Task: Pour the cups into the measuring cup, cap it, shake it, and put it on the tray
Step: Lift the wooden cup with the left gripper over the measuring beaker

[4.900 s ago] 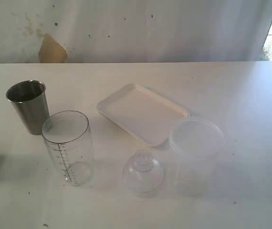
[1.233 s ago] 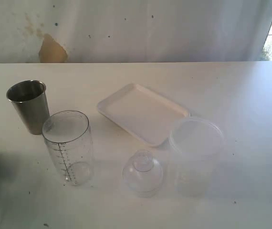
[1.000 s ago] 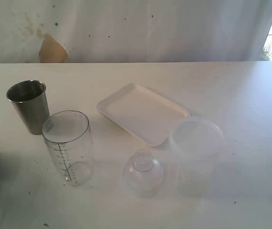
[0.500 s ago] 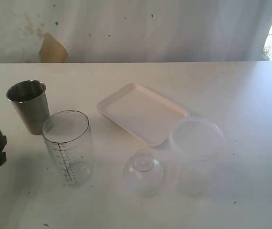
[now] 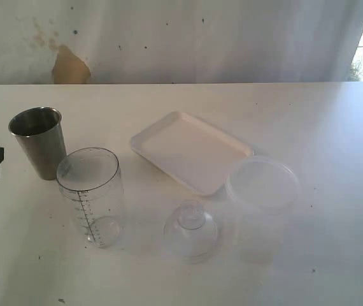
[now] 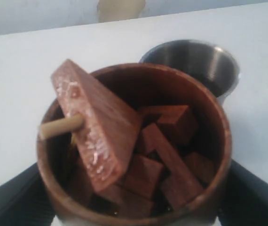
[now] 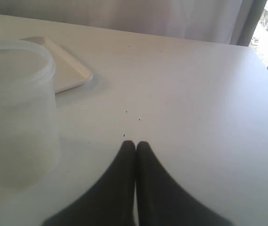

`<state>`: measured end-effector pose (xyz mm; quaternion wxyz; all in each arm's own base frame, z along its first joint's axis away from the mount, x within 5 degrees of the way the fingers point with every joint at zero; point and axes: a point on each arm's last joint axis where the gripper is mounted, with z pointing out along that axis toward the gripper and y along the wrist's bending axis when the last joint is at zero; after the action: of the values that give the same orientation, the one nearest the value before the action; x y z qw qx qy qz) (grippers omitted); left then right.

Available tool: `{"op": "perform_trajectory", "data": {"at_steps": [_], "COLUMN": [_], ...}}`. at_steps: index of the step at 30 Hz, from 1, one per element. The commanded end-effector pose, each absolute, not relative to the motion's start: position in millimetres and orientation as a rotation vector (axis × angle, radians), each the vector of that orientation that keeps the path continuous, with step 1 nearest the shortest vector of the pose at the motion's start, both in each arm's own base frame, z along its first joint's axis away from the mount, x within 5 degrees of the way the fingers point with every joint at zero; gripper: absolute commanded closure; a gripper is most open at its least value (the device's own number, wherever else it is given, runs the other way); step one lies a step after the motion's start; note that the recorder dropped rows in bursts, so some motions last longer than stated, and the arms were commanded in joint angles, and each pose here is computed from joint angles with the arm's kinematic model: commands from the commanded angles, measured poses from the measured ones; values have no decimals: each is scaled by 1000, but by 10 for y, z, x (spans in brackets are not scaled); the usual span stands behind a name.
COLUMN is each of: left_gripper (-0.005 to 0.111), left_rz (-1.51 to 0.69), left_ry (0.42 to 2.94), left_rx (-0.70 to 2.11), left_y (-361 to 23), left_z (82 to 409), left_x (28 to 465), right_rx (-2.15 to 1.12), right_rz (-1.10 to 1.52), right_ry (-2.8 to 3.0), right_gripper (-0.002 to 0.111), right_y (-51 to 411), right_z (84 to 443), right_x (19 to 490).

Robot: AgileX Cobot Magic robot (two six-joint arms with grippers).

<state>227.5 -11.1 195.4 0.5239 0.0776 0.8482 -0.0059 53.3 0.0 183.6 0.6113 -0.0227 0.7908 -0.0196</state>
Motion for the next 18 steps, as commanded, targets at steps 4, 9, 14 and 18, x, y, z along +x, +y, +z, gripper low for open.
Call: {"op": "perform_trajectory", "data": {"at_steps": [4, 9, 14, 18], "left_gripper": [107, 107, 107, 107], "left_rz": [-40, -81, -114, -134], "left_ry": [1884, 1787, 1748, 1696], "left_rx": [385, 470, 549, 667], "left_y": [-439, -630, -777, -905], "left_z": [2489, 2633, 2592, 2488], "left_x": [2414, 2482, 2544, 2597], "right_rx": [-54, -54, -54, -54], "right_rz": [-53, -53, -53, -53], "right_ry": [1827, 1827, 1827, 1827], "right_gripper": [108, 108, 108, 108], "right_y": [-3, -3, -3, -3], "right_z": [1822, 1822, 1822, 1822], "right_x": [535, 535, 535, 535]}}
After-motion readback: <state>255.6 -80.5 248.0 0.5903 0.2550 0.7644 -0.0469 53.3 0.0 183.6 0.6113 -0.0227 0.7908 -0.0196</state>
